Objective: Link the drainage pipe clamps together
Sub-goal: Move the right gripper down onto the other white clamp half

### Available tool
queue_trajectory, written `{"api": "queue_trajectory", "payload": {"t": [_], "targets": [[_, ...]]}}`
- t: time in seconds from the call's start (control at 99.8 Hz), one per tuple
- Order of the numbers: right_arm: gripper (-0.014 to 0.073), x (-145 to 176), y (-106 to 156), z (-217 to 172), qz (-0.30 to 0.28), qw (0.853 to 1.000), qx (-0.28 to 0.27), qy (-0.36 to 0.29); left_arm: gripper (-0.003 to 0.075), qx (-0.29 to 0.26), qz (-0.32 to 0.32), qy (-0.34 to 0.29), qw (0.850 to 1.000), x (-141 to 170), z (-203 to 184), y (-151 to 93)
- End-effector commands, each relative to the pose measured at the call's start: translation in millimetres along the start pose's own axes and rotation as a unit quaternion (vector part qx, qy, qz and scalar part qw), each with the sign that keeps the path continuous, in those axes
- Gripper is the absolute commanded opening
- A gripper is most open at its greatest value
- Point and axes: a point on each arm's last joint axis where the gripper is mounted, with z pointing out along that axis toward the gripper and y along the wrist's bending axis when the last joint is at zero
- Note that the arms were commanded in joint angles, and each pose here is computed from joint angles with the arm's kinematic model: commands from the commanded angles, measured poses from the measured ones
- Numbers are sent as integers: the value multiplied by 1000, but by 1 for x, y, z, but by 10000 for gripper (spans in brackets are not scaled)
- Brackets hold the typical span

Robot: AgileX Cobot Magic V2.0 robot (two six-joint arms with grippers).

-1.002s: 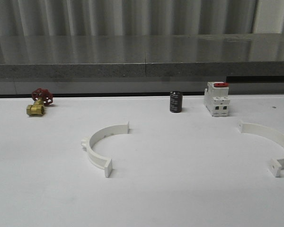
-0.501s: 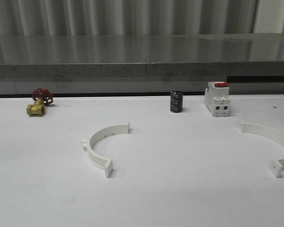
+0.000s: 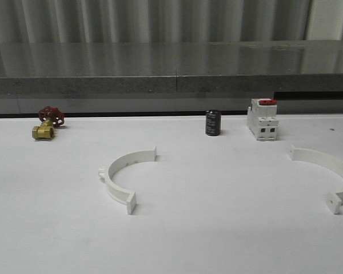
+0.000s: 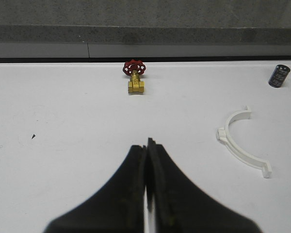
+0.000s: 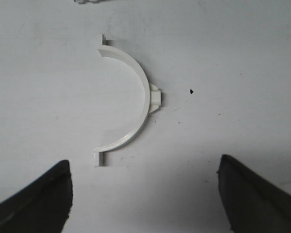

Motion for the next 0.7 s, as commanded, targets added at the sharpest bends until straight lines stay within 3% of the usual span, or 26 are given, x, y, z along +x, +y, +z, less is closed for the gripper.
{"api": "queue_trajectory", "payload": {"t": [0.0, 0.19, 0.691], "targets": [[619, -17, 1, -6, 3, 999, -4, -51, -21, 1, -6, -43, 999, -13, -3, -1], [575, -30, 1, 32, 4, 1000, 1, -3, -21, 1, -6, -43, 999, -13, -3, -1], [573, -56, 0, 142, -23, 995, 8, 93, -21, 1, -6, -43, 999, -13, -3, -1]]}}
